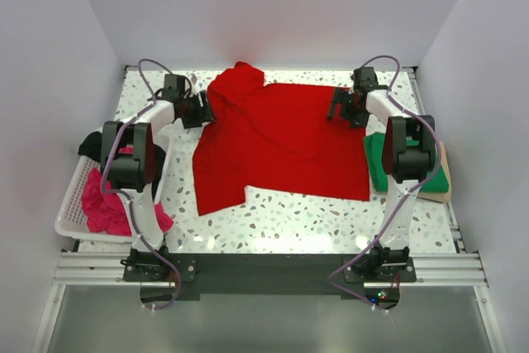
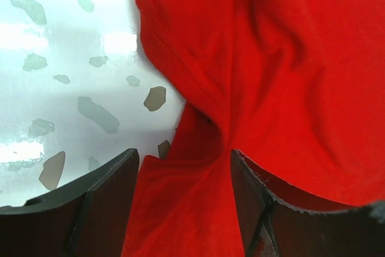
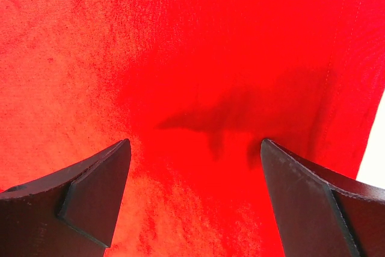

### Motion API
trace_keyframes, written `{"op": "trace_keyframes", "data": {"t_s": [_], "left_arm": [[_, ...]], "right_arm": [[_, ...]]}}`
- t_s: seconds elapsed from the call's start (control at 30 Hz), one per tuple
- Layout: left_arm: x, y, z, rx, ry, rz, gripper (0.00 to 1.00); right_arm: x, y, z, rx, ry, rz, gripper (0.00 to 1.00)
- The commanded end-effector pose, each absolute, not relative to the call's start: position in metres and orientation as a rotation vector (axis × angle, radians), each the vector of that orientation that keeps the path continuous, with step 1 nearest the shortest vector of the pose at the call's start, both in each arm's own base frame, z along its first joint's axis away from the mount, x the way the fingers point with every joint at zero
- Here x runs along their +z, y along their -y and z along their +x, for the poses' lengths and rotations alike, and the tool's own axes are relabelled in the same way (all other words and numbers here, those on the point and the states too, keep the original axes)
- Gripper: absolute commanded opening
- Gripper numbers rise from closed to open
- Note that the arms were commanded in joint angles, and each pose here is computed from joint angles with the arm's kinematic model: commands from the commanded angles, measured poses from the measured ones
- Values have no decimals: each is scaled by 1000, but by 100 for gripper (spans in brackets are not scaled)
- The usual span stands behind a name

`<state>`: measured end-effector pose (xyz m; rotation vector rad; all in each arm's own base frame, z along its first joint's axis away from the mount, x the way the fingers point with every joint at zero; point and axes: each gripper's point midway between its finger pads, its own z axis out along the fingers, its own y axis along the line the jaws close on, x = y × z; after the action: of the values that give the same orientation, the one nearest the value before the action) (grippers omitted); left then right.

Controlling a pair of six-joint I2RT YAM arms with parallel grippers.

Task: Fold and stack the t-shirts
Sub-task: Flatten the tshirt out

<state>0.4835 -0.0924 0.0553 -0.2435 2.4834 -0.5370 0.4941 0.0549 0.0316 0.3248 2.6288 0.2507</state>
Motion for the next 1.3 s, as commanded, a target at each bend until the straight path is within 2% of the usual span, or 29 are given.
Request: {"op": "trace_keyframes", "data": {"t_s": [0.0,0.2,0.3,0.33,0.4,0.53,0.63,1.27], "left_arm": [[45,94,481,-548,-2506,-208,66],[39,98,480,-580,-2509,-198,56],[37,95,479,-554,-2520,-200,43],[35,90,477,-519,-2533,-215,33],[34,84,474,-489,-2540,-226,22],[38,81,473,-477,-2528,-221,6],[44,71,475,-443,-2518,-249,3],[66,5,478,-313,-2485,-333,3]], "right_arm": [[49,-59,499,284,-2595,314,92],[48,-58,497,276,-2602,315,92],[45,-56,494,269,-2610,323,92],[44,-56,493,266,-2614,326,92],[43,-56,492,264,-2617,329,92],[40,-55,491,259,-2623,331,92],[41,-55,490,258,-2623,327,92],[-8,-38,475,100,-2766,325,92]]}}
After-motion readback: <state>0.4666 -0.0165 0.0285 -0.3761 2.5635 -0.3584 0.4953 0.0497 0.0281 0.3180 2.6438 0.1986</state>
